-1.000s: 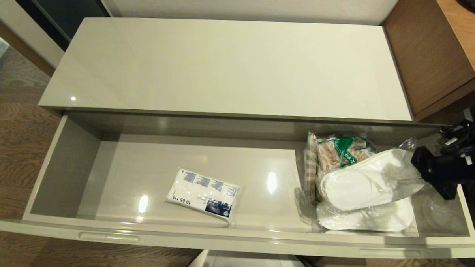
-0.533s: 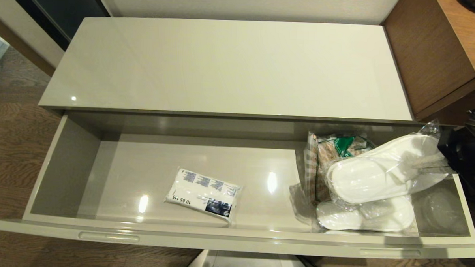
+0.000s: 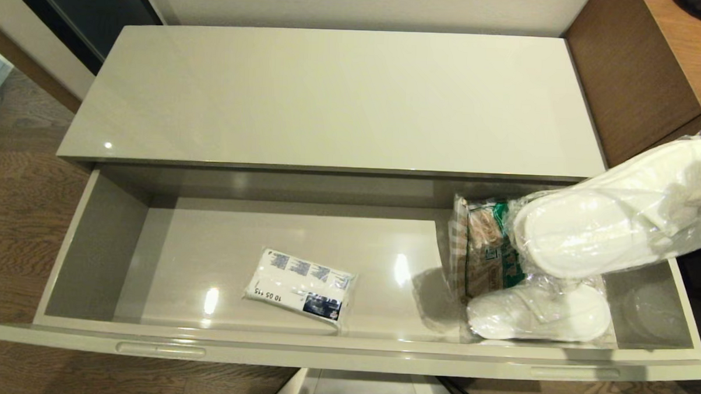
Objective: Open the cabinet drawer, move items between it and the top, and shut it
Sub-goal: Take out the disposable slippers from the drawer, then place the disposable slippers on the table
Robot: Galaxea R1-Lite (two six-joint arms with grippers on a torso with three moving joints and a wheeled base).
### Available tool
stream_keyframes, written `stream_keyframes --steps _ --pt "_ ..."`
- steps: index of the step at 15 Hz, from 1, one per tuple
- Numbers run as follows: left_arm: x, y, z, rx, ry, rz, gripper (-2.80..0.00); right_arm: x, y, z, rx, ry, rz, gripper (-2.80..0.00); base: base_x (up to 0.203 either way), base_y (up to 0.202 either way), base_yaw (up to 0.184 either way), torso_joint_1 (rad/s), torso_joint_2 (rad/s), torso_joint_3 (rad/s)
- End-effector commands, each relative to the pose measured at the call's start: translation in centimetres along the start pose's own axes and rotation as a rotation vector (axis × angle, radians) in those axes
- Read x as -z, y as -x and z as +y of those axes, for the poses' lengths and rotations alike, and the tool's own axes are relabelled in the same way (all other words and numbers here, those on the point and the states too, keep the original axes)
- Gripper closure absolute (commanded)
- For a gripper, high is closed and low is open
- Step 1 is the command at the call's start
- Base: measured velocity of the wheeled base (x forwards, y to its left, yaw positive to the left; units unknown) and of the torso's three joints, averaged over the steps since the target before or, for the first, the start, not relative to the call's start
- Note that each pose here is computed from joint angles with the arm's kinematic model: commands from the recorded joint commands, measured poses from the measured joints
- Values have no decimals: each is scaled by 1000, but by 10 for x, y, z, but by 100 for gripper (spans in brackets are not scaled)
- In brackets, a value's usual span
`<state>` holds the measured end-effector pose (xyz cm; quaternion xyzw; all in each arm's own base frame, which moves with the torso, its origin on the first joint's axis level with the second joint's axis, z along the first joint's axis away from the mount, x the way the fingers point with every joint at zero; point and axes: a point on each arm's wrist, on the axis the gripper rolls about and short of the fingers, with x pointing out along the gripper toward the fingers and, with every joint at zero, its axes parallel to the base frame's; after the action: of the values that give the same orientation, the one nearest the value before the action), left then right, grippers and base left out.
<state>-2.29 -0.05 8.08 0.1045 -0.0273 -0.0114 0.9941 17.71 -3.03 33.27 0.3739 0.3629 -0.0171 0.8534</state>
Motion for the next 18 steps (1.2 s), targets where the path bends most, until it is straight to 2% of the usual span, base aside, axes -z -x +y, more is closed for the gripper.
stream_keyframes --steps 1,3,6,7,9,12,14,15,16,18 --pt "0 0 0 0 -1 1 0 0 25 14 -56 43 -77 0 0 0 0 0 0 0" --pt "0 0 0 0 -1 1 0 -6 22 19 -64 54 -79 0 0 0 0 0 0 0" --pt "0 0 0 0 -1 1 0 -48 -24 32 -75 90 -69 0 0 0 0 0 0 0" --pt "0 0 0 0 -1 1 0 -63 -48 35 -88 142 -81 0 0 0 0 0 0 0" --pt "0 0 0 0 -1 1 0 -78 -68 44 -132 273 -140 0 0 0 0 0 0 0" --pt "0 0 0 0 -1 1 0 -85 -131 26 -114 410 -165 0 0 0 0 0 0 0" --pt "0 0 0 0 -1 1 0 -91 -171 14 -71 535 -317 0 0 0 0 0 0 0" --pt "0 0 0 0 -1 1 0 -91 -183 8 -32 586 -343 0 0 0 0 0 0 0" --pt "0 0 0 0 -1 1 0 -91 -191 5 -8 616 -362 0 0 0 0 0 0 0" --pt "0 0 0 0 -1 1 0 -96 -194 5 4 619 -421 0 0 0 0 0 0 0"
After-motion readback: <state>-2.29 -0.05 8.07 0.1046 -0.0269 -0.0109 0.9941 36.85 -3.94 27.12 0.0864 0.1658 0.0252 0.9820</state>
